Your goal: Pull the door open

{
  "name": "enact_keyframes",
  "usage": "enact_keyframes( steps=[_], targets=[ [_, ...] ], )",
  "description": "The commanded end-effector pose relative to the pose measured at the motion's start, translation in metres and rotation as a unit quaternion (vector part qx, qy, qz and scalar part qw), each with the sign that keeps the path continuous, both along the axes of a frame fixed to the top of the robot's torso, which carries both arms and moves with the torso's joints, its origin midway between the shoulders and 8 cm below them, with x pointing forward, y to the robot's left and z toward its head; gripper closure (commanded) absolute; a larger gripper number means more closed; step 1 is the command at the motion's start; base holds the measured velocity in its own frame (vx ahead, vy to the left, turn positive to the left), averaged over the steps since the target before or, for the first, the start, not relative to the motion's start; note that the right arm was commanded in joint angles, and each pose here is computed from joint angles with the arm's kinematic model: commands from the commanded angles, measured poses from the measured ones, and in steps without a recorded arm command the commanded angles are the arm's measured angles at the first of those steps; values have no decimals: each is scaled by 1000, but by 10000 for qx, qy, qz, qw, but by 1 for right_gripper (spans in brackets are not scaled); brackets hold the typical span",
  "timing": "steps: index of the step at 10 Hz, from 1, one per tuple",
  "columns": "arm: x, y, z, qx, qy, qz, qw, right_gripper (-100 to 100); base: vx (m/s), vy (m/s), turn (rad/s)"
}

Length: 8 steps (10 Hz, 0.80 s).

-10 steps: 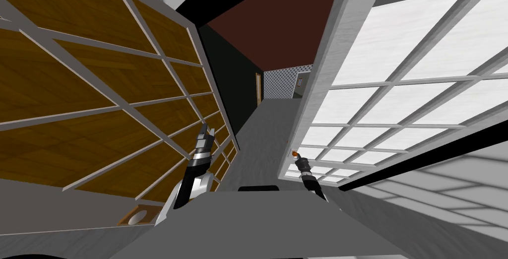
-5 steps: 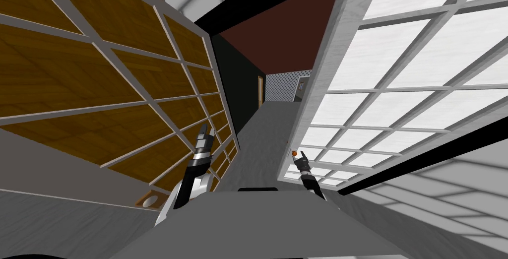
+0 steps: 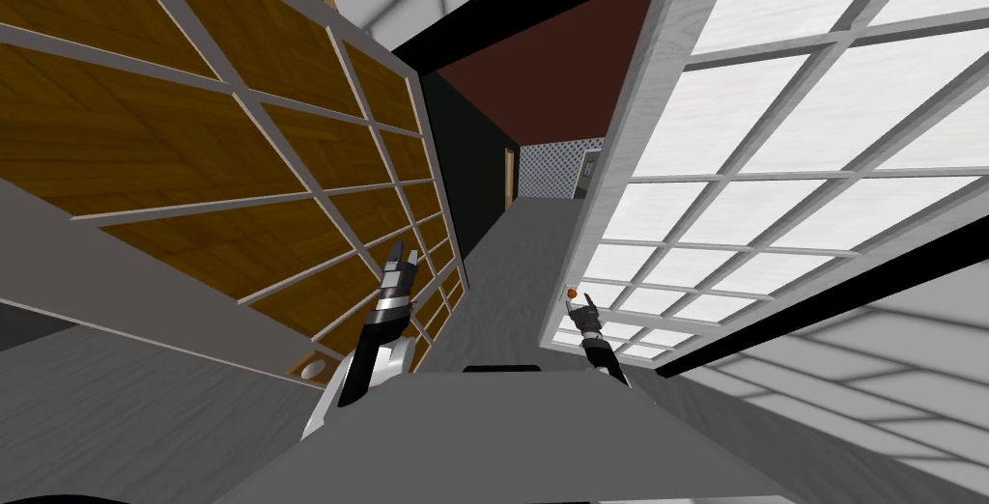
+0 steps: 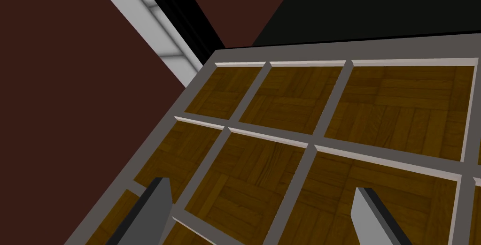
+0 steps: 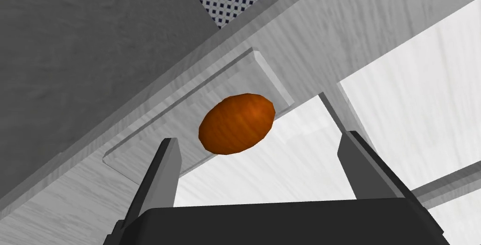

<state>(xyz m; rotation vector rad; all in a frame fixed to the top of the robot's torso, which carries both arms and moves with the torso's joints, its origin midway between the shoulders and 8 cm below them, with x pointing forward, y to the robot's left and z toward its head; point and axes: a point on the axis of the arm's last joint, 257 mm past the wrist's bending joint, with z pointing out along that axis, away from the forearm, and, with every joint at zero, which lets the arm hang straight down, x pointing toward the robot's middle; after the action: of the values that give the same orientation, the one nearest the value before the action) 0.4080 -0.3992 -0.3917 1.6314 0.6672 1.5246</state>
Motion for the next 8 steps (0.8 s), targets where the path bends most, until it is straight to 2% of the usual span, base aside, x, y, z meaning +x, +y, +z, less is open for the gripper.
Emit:
enact_keyframes(
  steps=[1,2,3,5,6,7,8],
  targets=[
    [1,1,0,206,-37,-1,9998,-100,-49,-18,13],
    [2,3,-1,446,-80,-6,9990,-100,-48,-17,18],
    [2,3,-1,469,-84,-5,9989,-100,-38,-9,18],
    [5,8,-1,927,-166,-16,9956,-100,-64,-12,37],
    [5,8,-1,1005,-181,-13,9948,-100,-53,-12,15],
    [7,10,-1,1251,-225,-18,9919,-100,-62,-10,22],
    [7,10,-1,1276,-230,-18,9916,-100,-49,-3,18]
  ],
)
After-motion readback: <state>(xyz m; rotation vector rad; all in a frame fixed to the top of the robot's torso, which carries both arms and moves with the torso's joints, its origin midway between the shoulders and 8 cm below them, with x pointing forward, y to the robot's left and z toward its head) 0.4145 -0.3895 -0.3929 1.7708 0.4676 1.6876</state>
